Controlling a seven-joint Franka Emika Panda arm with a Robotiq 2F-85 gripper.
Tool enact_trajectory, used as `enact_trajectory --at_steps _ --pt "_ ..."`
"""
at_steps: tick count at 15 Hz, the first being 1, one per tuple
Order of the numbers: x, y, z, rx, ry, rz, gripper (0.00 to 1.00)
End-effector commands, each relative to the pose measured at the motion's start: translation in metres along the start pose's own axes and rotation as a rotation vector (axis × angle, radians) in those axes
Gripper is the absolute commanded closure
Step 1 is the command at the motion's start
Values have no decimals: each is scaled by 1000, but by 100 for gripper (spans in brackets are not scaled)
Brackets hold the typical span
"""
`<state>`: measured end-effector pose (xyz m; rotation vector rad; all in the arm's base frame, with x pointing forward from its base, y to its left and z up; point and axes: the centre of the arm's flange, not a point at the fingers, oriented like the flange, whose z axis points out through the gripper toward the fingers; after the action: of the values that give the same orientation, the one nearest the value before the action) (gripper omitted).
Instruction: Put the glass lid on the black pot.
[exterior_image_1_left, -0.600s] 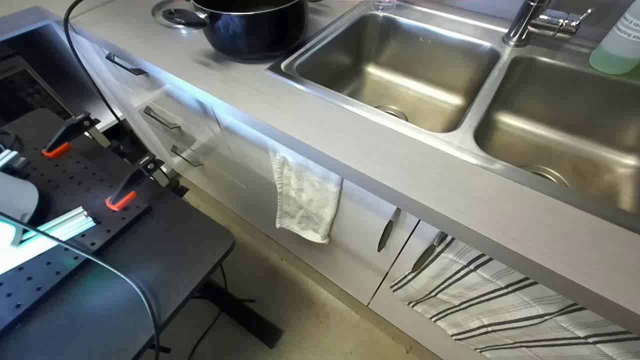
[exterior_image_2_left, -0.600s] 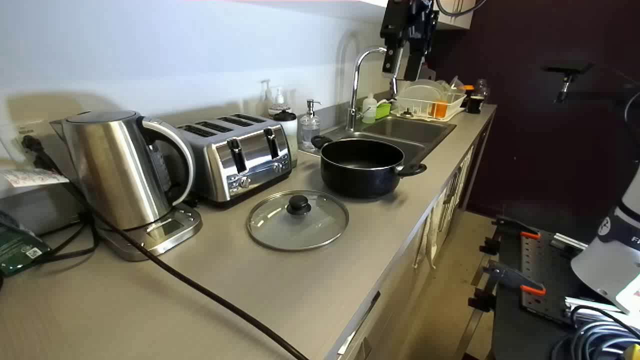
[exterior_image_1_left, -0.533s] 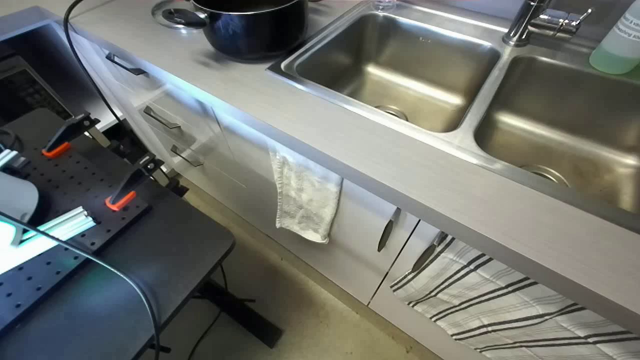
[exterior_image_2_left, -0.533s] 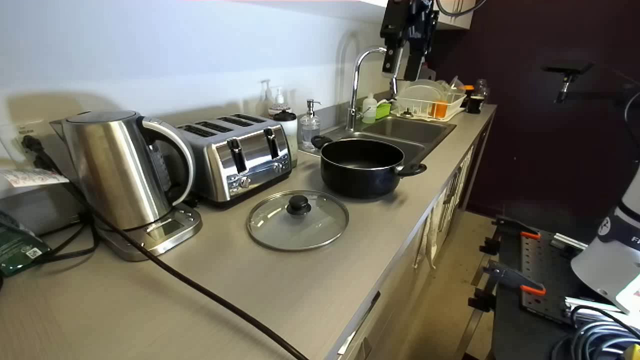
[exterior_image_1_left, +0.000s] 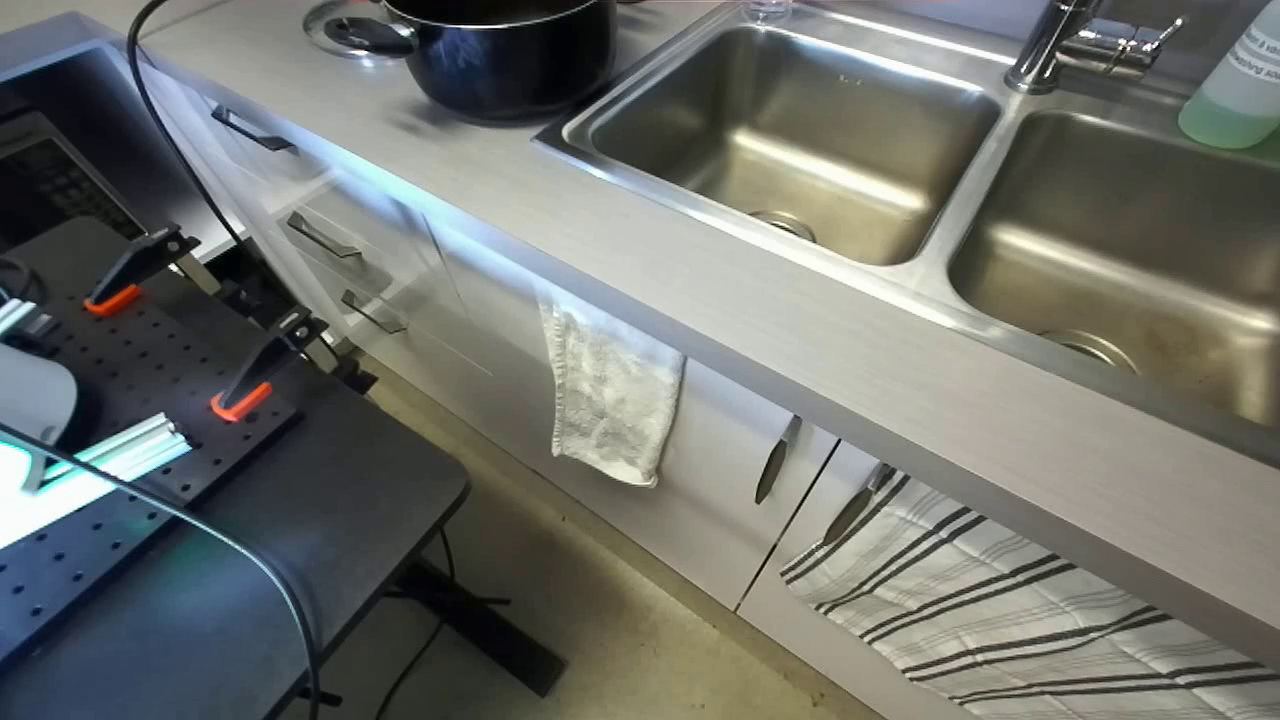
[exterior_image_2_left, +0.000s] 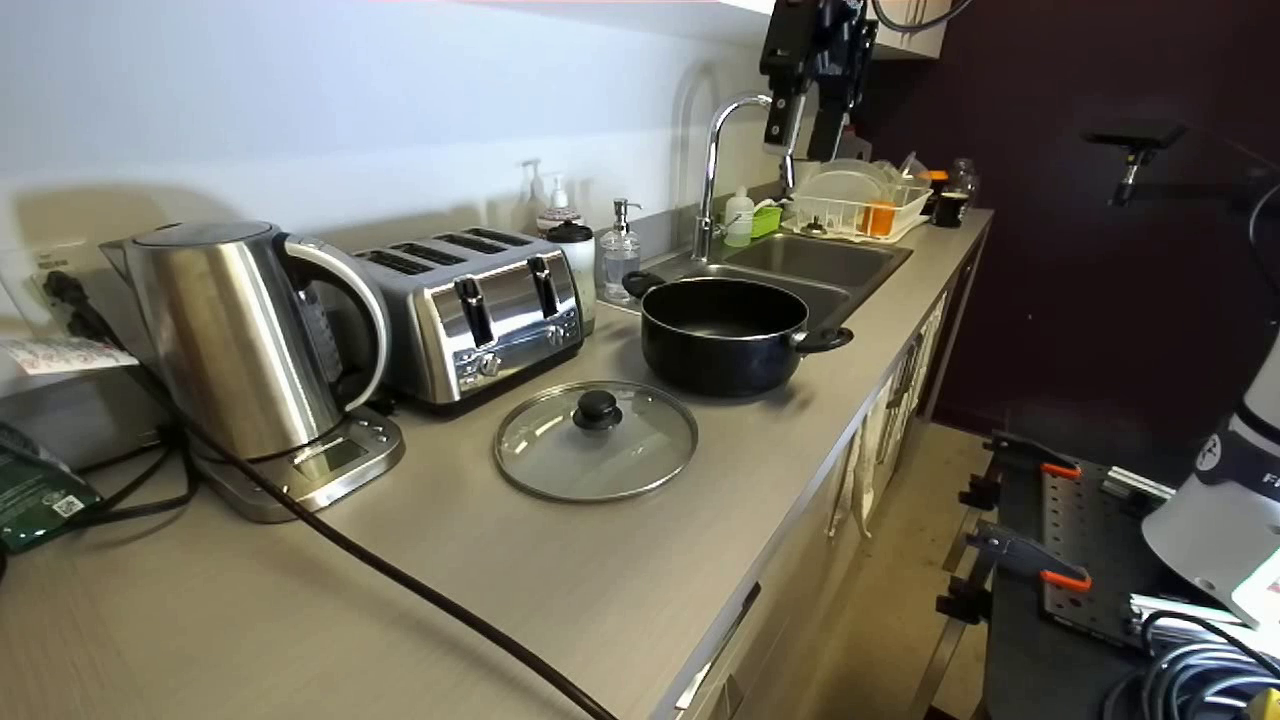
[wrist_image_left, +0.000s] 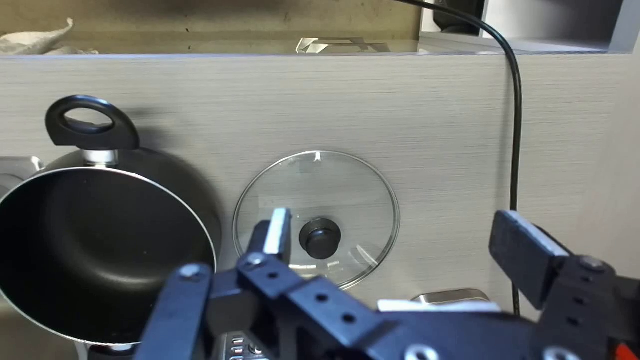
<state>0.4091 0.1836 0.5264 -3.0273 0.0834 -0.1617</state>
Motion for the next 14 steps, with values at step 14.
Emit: enact_trajectory --at_steps 14 --pt "53 4 86 -158 -15 -50 0"
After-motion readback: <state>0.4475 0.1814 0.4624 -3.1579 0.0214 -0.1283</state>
